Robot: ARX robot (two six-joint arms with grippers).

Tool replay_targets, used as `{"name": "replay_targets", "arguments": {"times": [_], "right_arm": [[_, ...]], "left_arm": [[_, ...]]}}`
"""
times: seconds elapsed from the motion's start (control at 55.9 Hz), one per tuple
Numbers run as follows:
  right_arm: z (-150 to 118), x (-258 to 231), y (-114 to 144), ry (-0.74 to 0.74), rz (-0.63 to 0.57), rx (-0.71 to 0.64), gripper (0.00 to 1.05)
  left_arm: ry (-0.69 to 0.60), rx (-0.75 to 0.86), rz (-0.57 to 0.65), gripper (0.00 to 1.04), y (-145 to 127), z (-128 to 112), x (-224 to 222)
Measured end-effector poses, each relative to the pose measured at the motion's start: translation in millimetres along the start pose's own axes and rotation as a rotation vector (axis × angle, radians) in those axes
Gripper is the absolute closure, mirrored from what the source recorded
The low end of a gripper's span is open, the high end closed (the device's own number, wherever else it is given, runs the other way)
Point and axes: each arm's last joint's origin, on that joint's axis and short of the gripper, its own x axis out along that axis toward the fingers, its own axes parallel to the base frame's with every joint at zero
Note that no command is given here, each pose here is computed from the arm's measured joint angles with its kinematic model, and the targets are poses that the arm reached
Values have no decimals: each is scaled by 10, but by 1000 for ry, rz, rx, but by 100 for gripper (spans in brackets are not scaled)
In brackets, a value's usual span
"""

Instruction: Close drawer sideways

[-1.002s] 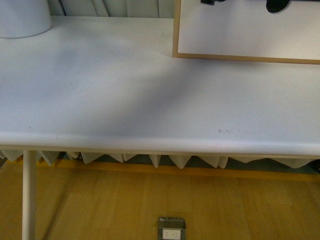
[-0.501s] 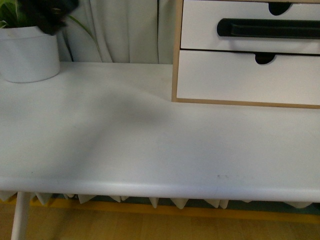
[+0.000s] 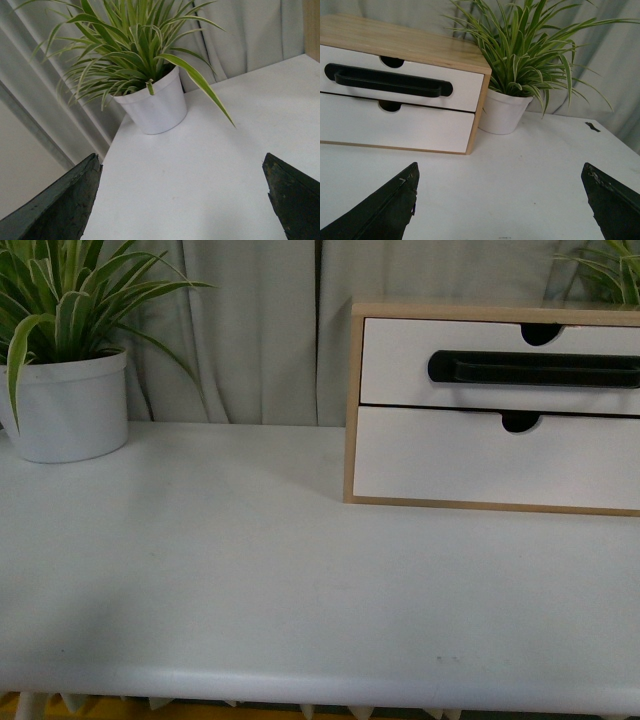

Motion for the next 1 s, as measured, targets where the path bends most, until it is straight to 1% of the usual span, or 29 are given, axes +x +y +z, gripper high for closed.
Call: {"name": "replay_targets", "arguments": {"times": [0.107, 0.143, 0.197, 0.233, 0.268, 0.322, 0.358, 0.376, 0.43, 0.447, 0.483, 0.501, 0.573, 0.591, 0.609, 0.698, 0.787, 1.002], "right_arm": [[-4, 4, 2, 3, 0, 9, 9], [-4, 4, 3, 2, 9, 14, 10], [-36, -8, 0, -20, 114, 87, 20], [-70, -13, 9, -23, 149, 120, 24], [-136, -25, 21, -23, 182, 153, 32], [-234, -37, 44, -17, 195, 183, 45], [-305, -43, 57, -9, 194, 194, 54], [-342, -47, 65, -5, 194, 200, 59], [-406, -56, 76, -2, 194, 206, 70], [-426, -59, 80, -1, 194, 207, 73], [-458, -67, 86, -2, 193, 209, 80], [-481, -72, 90, -4, 193, 210, 86], [-521, -82, 97, -5, 193, 211, 96], [-540, -87, 101, -5, 193, 212, 102], [-545, -99, 100, -8, 192, 211, 104], [-643, -171, 108, 10, 198, 211, 104], [-646, -194, 104, -13, 195, 214, 104], [-733, -194, 125, -7, 196, 213, 104]], "left_arm": [[4, -12, -5, 6, -5, -7, 3], [0, -32, -23, 8, -3, -7, -1], [17, -138, -109, 18, -1, -48, -27], [18, -209, -143, 24, 14, -80, -45], [24, -280, -150, 31, 36, -123, -68], [34, -360, -129, 45, 52, -194, -122], [35, -384, -126, 53, 49, -222, -150], [35, -398, -128, 58, 42, -240, -170], [36, -414, -133, 70, 27, -279, -212], [36, -416, -133, 71, 26, -282, -215], [39, -420, -133, 81, 16, -313, -244], [39, -423, -133, 85, 12, -323, -255], [39, -425, -132, 95, 4, -349, -286], [39, -427, -132, 101, 1, -360, -301], [39, -432, -132, 101, -1, -367, -310], [39, -435, -132, 101, -10, -397, -351], [38, -437, -132, 101, -18, -423, -387], [38, -438, -132, 101, -31, -469, -455]]}}
